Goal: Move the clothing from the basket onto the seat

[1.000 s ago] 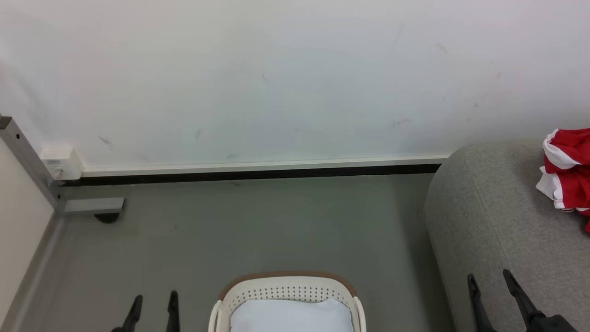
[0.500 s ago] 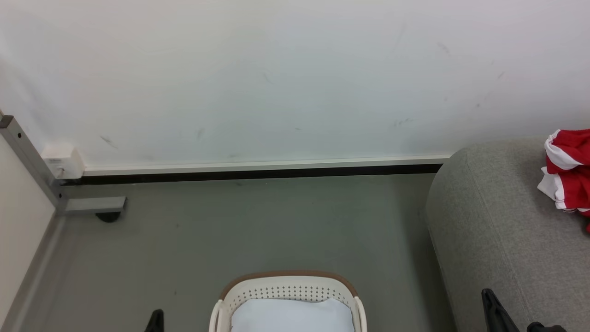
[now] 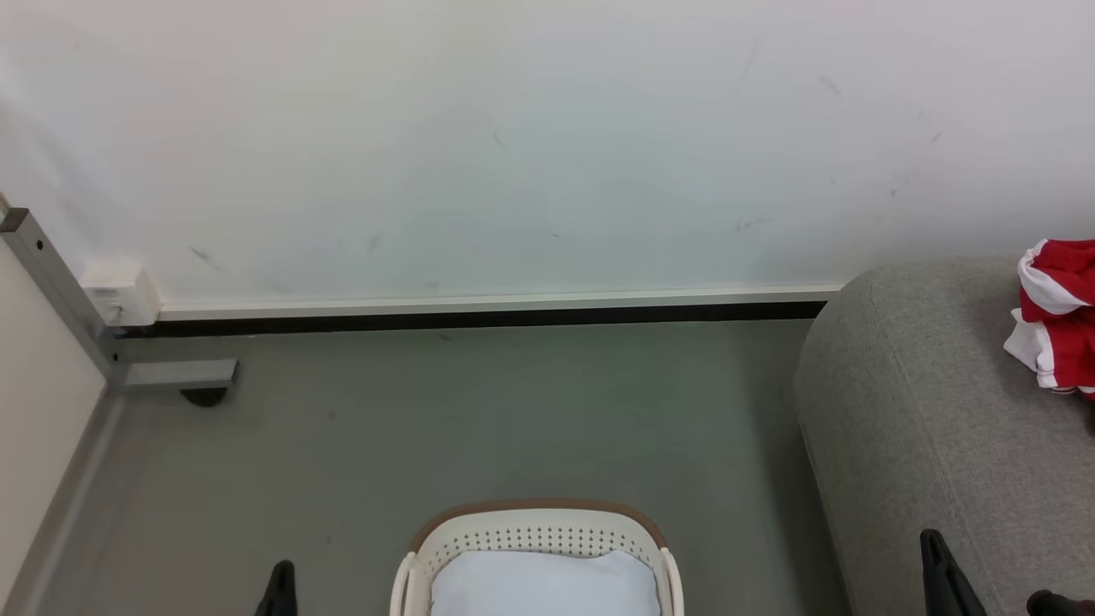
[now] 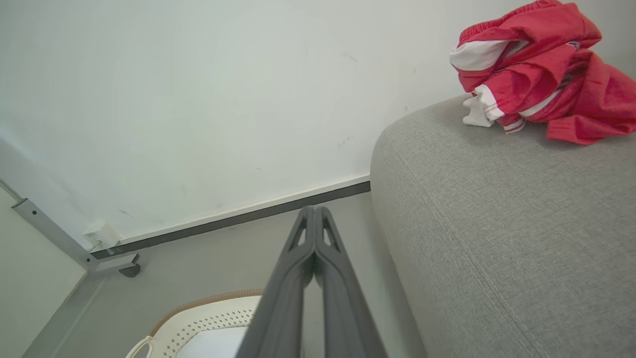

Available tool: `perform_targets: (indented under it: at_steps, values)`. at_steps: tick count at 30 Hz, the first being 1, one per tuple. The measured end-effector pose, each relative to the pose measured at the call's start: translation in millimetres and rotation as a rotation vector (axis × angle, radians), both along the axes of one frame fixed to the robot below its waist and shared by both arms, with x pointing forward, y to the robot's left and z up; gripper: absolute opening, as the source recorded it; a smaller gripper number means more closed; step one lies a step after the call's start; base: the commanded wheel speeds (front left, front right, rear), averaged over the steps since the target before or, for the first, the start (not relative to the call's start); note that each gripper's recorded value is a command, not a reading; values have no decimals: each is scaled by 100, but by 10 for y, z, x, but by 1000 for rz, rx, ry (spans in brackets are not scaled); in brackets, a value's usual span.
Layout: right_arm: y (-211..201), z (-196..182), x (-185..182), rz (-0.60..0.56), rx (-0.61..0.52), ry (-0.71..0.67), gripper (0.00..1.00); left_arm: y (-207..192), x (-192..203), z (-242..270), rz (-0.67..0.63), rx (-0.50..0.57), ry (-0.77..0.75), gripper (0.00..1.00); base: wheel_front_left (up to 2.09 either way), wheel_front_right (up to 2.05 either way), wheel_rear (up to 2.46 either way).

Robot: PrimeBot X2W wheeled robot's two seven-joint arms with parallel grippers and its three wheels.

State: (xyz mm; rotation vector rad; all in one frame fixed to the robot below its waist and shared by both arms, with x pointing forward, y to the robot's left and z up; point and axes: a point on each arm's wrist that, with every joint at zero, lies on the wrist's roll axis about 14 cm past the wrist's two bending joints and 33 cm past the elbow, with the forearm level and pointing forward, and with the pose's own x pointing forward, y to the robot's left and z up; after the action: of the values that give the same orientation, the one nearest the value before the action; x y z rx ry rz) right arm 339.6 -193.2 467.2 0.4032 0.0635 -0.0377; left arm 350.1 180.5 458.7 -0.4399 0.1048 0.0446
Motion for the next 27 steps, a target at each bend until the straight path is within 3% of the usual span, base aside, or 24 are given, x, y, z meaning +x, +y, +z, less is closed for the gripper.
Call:
perform_targets:
  at_steps: [27]
  values:
    - [-88, 83, 148, -64, 404, -4, 0, 74, 134, 89, 60, -399, 3, 0, 0, 0, 0]
